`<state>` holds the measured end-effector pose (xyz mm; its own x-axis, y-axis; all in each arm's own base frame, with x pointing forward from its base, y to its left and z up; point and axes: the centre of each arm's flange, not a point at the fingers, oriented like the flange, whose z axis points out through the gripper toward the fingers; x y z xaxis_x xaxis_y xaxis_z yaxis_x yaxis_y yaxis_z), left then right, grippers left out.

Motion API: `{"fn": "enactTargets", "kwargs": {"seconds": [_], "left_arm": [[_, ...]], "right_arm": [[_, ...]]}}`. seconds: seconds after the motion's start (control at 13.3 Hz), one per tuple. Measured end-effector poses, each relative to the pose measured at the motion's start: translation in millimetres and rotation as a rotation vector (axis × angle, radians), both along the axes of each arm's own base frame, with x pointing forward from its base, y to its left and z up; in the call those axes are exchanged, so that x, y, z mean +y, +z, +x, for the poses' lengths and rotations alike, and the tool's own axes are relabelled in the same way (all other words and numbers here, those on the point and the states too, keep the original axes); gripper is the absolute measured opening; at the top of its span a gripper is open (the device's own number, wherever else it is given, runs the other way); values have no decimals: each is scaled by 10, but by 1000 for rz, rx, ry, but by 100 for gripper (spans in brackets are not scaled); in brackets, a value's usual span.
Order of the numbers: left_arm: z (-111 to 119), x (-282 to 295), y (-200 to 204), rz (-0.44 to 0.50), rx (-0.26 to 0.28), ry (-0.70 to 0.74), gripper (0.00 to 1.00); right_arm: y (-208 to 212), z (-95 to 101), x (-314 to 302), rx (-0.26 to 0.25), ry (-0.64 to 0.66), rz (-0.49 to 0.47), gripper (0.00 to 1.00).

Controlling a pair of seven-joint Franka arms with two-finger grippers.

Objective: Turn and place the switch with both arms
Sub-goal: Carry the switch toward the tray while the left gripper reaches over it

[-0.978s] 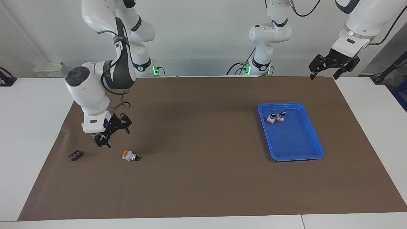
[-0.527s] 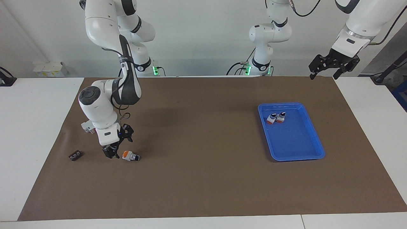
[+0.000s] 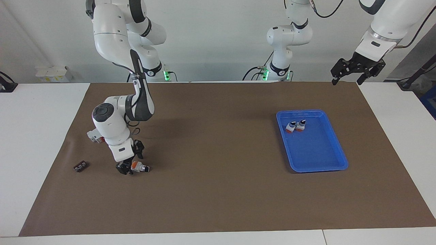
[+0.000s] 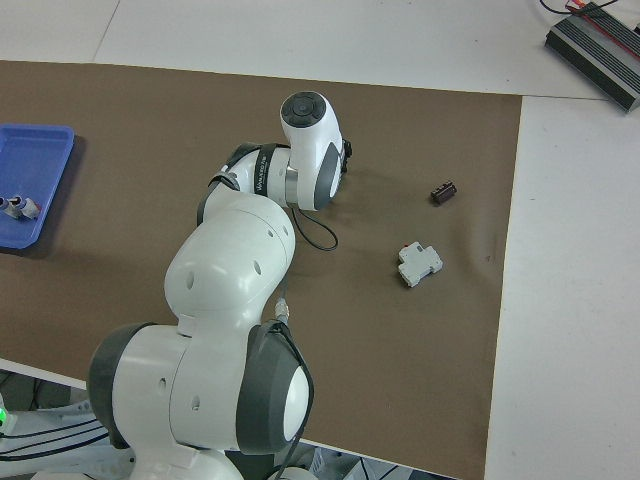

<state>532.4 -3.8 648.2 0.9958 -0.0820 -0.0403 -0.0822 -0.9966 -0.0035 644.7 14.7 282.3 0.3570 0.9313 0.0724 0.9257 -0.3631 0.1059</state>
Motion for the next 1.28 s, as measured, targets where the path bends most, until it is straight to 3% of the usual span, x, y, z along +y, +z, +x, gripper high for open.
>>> {"fn": "enactTargets", "kwargs": {"seconds": [0.15, 0.23, 0.38, 0.53, 0.83, 1.28], "left_arm": [[0, 0, 0, 0, 0, 0, 100], [0, 0, 0, 0, 0, 0, 100], [0, 0, 0, 0, 0, 0, 100], [0, -1, -2, 0, 0, 0, 100], [-2, -2, -4, 0, 2, 0, 100], [-14, -172, -15, 0, 5, -33, 100]], "right_arm": [[18, 4, 17, -2, 3, 0, 47], [27, -1, 23, 6, 7, 1, 43], [35, -7, 113, 26, 71, 1, 43], [130, 29, 382, 9, 165, 31, 43], [543, 98, 975, -70, 262, 273, 43], [1398, -30, 1886, -168, 291, 480, 43]]}}
